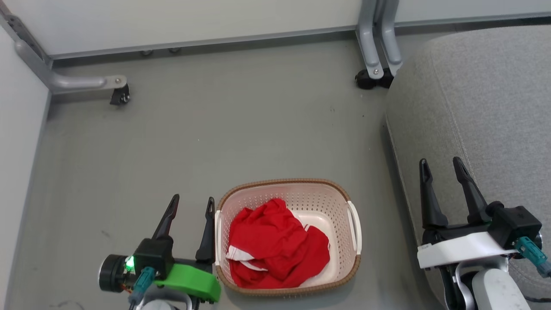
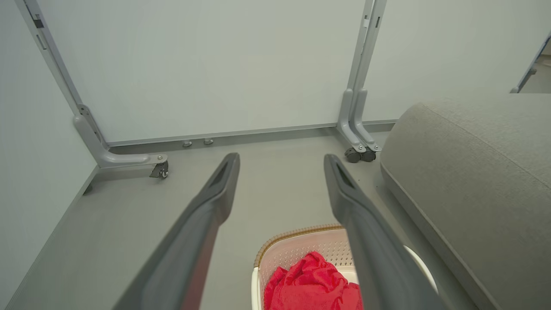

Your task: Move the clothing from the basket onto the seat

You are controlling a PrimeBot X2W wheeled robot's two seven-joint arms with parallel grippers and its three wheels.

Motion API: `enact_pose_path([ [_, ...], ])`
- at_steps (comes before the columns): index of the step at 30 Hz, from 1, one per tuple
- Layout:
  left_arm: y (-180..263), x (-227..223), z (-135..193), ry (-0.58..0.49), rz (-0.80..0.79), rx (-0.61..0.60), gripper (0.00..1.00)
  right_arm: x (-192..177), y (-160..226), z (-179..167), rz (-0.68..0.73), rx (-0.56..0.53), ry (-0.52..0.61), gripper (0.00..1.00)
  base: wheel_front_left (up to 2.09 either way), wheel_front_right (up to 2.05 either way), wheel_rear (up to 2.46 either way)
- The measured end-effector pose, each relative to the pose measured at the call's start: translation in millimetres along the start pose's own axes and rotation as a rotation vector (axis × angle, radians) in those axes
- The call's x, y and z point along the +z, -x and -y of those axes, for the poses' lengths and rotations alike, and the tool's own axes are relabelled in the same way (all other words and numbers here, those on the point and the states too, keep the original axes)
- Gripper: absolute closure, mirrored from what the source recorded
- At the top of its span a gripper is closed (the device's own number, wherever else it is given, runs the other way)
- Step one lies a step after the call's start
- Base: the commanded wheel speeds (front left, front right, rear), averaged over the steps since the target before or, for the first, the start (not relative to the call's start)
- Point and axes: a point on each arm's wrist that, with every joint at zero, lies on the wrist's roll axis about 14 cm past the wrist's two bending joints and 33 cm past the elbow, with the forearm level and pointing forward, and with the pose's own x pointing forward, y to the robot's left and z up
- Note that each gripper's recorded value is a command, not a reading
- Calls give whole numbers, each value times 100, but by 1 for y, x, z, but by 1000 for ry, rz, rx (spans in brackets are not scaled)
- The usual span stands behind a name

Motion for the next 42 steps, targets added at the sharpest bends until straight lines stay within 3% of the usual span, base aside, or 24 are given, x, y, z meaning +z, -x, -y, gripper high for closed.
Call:
enact_pose_path([
  [16,-72,-156,32,-153,-435,-327,0,-61,-46,34,-111,-47,76,0,0,0,0],
  [23,-77,-230,54,-272,-604,-542,0,-107,-45,52,-216,-80,97,0,0,0,0],
  [28,-54,-285,63,-321,-755,-679,0,-136,-43,61,-278,-97,92,0,0,0,0],
  [36,-51,-342,56,-330,-904,-722,0,-178,-25,77,-395,-145,66,0,0,0,0],
  [42,-59,-366,58,-328,-930,-735,0,-193,-14,84,-444,-168,66,0,0,0,0],
])
